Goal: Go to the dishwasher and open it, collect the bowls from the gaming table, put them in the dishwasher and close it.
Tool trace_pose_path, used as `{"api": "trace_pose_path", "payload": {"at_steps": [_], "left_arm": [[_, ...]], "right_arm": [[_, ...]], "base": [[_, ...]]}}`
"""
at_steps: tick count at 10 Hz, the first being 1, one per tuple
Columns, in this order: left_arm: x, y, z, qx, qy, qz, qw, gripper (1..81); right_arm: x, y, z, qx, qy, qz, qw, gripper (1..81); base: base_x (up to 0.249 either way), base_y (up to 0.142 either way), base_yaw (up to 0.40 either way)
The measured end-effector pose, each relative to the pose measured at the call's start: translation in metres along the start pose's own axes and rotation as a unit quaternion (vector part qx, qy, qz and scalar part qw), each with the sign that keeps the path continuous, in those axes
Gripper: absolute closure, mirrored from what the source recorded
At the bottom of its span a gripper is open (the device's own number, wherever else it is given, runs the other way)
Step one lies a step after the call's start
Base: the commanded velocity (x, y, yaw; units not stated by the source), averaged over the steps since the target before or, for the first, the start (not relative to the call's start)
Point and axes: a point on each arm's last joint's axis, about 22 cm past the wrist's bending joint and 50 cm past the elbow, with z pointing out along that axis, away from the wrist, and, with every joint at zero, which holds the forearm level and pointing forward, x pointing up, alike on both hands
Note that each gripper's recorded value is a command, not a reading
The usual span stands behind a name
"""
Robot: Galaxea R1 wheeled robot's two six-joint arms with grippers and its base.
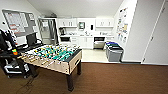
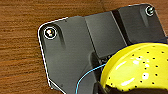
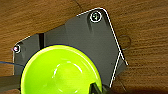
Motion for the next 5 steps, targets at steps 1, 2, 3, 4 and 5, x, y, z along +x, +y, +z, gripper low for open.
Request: {"api": "trace_pose_path", "payload": {"at_steps": [1,2,3,4,5], "left_arm": [[0.0006,-0.0025,-0.0004,0.001,0.001,0.0,1.0,81.1],[-0.0003,-0.0032,-0.0005,0.002,0.0,0.0,1.0,81.1],[0.0018,0.0003,0.0,0.0,0.001,0.0,1.0,81.1],[0.0038,0.0003,-0.0001,0.0,0.002,0.001,1.0,81.1],[0.0026,0.0007,0.0,-0.001,0.001,0.001,1.0,81.1]], "right_arm": [[-0.0004,-0.0033,0.0009,0.002,0.0,0.0,1.0,81.1],[-0.0005,-0.0041,0.0012,0.003,0.0,0.0,1.0,81.1],[0.0005,0.0001,-0.0001,0.0,0.0,0.0,1.0,81.1],[0.0007,0.0012,-0.0003,-0.001,0.0,0.0,1.0,81.1],[0.0001,0.0008,-0.0002,-0.001,0.0,0.0,1.0,81.1]], "base": [[0.177,-0.071,0.0],[0.177,-0.071,0.0],[0.177,-0.071,0.0],[0.177,-0.071,0.0],[0.177,-0.072,0.0]]}}
